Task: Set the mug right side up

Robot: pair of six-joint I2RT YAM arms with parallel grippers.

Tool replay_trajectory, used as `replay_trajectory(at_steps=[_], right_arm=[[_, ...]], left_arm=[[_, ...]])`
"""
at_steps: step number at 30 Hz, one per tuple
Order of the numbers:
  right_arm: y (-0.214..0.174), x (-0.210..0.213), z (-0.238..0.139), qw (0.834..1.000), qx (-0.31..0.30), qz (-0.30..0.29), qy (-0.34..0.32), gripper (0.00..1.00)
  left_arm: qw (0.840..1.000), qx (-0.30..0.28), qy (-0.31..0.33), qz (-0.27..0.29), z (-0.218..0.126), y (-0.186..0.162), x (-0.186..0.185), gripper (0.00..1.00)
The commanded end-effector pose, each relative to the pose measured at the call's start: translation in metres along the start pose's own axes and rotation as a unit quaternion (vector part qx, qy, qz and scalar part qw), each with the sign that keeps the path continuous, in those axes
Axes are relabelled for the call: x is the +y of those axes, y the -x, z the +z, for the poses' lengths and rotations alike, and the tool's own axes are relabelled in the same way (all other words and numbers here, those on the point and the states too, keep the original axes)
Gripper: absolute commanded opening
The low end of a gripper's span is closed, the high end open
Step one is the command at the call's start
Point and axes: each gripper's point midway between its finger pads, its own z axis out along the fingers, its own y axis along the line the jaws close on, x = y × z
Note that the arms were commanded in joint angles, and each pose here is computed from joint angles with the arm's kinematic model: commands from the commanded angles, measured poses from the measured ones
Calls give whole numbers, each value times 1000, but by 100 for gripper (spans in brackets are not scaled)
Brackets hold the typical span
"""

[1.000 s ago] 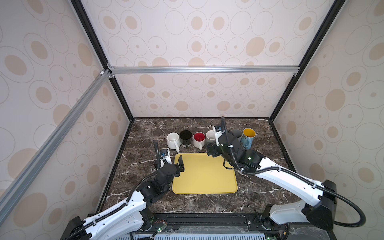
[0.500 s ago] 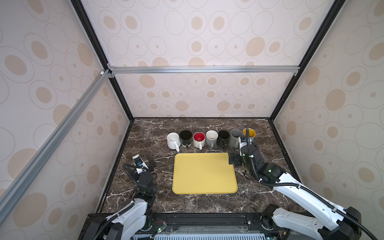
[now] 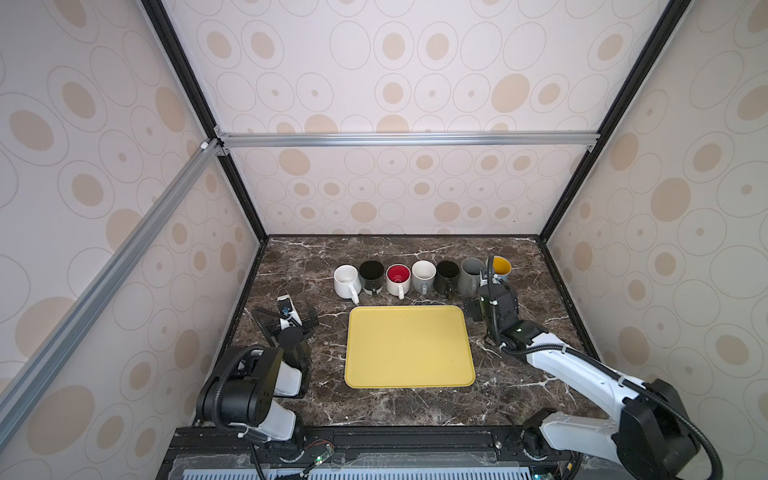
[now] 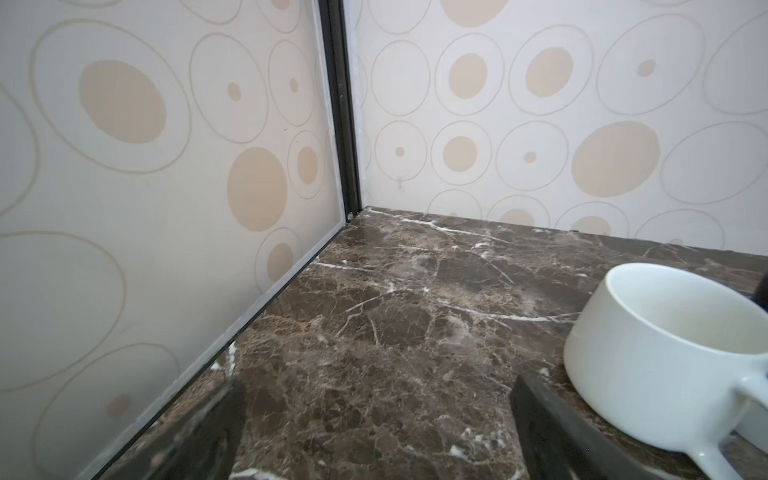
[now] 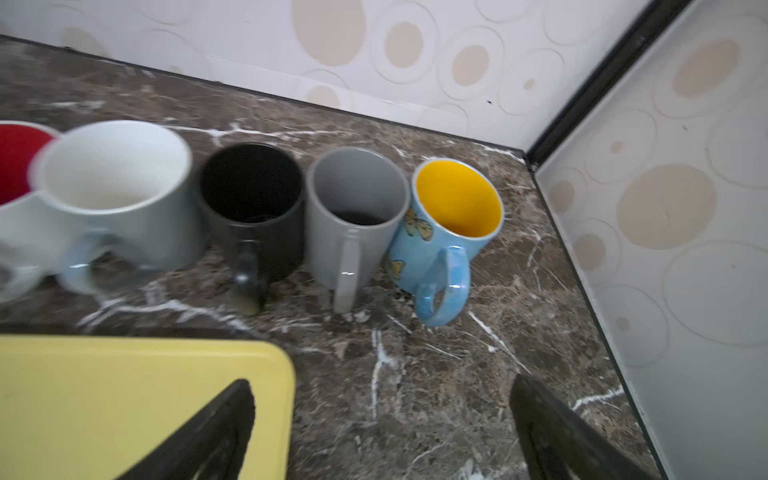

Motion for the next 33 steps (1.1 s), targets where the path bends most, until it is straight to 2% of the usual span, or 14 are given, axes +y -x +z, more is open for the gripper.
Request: replay_trajectory(at_steps=[1,2,6,9,11,13,16,18,20,28,33], right_arm=[[-15,-26,25,999,0,6,-53,99],[-18,-29,29,998,-1,1,-60,99],[-26,-33,46,999,-28,6,-44,99],[-37,-55,63,995,-64,45,-57,98],[-48,-46,70,996,-65,58,-5,99],[-55,-55,75,992,-92,88,-14,99],[-60,-55,80,995,-50,90,-7,98],[-58,-56,81,993,-72,92,-5,100],[-61,-55,81,994,-51,92,-1,100],[-60,-56,80,994,-55,92,-2,100],[-60,-55,80,994,-56,92,-2,100]], left_arm=[[999,-4,-40,-5,8,7,-15,100],[999,-23,-40,-4,7,12,-14,100],[999,-18,-39,-3,10,12,-15,100],[999,-7,-37,1,16,9,-17,100],[999,-3,-37,0,15,8,-17,100],[999,-4,-38,0,15,8,-17,100],[999,-1,-40,2,16,7,-18,100],[999,-2,-43,5,16,7,-20,100],[999,-1,-44,6,17,7,-20,100],[996,7,-85,24,20,5,-36,100],[995,15,-90,26,23,2,-40,100]])
